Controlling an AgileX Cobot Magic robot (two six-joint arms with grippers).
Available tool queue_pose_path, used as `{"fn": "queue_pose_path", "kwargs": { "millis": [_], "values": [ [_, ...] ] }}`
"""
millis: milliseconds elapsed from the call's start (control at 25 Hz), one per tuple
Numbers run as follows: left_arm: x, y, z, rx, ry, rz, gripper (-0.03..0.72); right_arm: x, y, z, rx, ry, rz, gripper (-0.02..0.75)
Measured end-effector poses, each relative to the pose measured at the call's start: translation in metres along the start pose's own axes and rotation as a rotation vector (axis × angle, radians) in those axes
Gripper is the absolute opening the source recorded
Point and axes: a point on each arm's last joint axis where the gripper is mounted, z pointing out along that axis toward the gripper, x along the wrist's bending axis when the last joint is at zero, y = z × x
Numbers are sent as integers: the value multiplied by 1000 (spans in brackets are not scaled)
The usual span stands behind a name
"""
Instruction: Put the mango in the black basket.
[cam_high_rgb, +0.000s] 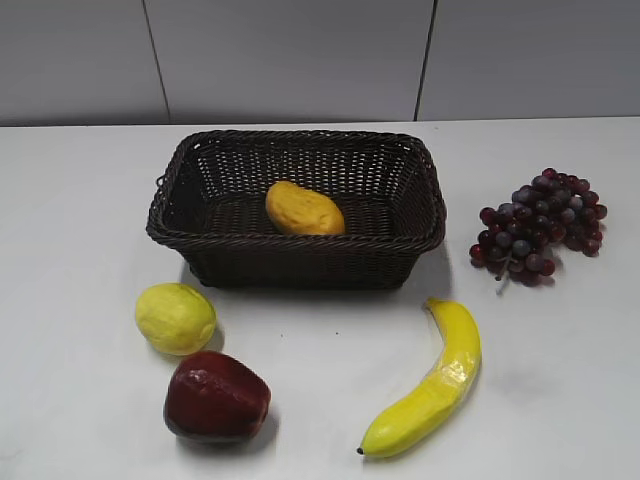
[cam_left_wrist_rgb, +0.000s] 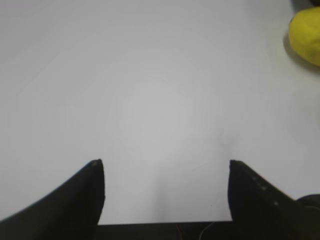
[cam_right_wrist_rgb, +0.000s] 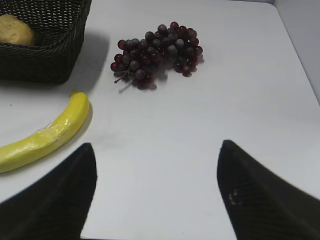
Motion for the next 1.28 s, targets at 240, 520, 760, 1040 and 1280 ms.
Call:
{"fn": "queue_pose_path", "kwargs": {
  "millis": [240, 520, 760, 1040, 1280],
  "values": [
    [-1, -2, -8, -82, 10, -3, 581, 0, 0, 0, 0, 0, 0, 574],
    [-9, -14, -26, -230, -5, -12, 581, 0, 0, 0, 0, 0, 0, 574],
    [-14, -31, -40, -353, 11, 0, 581, 0, 0, 0, 0, 0, 1, 574],
    [-18, -48, -52, -478, 32, 13, 581, 0, 0, 0, 0, 0, 0, 574],
    [-18, -49, -52, -480, 31, 13, 581, 0, 0, 0, 0, 2, 1, 574]
  ]
}}
